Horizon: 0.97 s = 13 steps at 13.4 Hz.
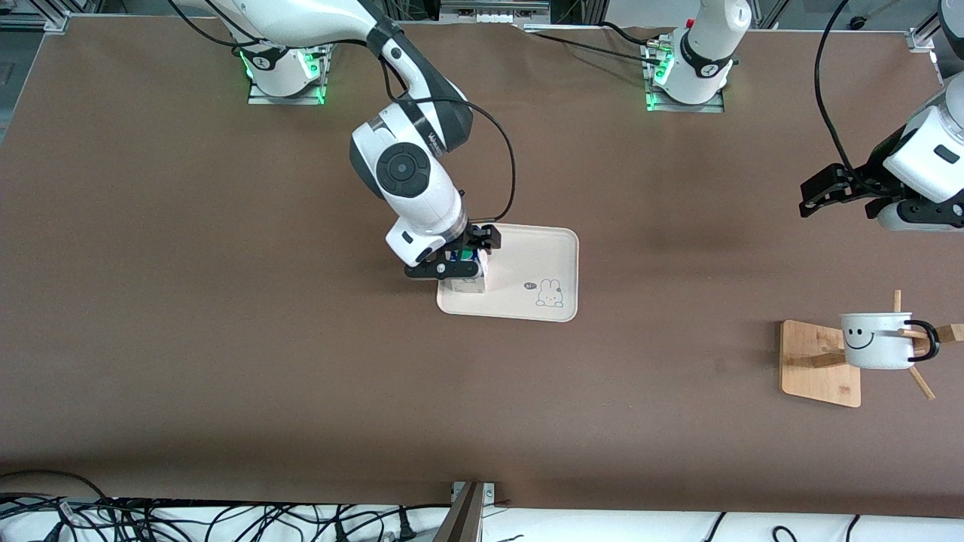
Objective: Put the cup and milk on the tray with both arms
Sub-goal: 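Lower the carton onto the tray and open the right gripper, then withdraw the right gripper while the left gripper moves toward the mug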
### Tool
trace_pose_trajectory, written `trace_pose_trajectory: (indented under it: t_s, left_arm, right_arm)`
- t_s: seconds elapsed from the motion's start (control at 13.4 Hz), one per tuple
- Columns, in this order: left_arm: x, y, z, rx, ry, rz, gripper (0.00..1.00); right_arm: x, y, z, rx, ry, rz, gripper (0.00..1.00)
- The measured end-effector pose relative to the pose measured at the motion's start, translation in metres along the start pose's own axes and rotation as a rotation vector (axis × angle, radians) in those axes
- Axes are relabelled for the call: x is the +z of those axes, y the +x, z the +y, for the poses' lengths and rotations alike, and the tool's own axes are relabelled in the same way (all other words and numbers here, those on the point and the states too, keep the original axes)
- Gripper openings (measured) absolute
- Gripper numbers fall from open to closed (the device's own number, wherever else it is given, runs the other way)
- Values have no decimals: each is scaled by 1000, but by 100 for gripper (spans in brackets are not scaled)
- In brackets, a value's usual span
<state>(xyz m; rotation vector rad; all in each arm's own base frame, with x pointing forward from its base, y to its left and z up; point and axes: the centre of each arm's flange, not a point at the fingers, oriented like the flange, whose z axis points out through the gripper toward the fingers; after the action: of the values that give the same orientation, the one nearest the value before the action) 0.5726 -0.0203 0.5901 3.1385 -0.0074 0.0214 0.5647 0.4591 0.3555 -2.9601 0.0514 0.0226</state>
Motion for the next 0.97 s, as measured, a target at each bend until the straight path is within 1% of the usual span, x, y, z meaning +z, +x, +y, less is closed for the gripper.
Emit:
trace_pose_trajectory:
  t_s: [0.15, 0.22, 0.37, 0.52, 0.67, 0.82, 0.97]
  left_arm:
    - [0, 0, 0, 0, 0, 0, 100]
    - [0, 0, 0, -1, 0, 0, 100]
    - [0, 0, 0, -1, 0, -2, 100]
    - [5, 2, 0, -1, 0, -11, 100]
    - [13, 10, -1, -2, -1, -22, 100]
    - [25, 25, -1, -2, -3, -34, 100]
    - [35, 46, -1, -2, -6, -33, 100]
  right_arm:
    - [-54, 16, 18, 17, 2, 54, 100]
    - [-86, 24, 35, 14, -7, 75, 100]
    - [-141, 36, 78, -20, -43, 80, 100]
    - [-187, 40, 123, -55, -78, 55, 100]
    - [-231, 32, 163, -73, -97, 10, 100]
    - [-271, 17, 198, -88, -94, -25, 100]
    - [-291, 3, 235, -85, -78, -45, 100]
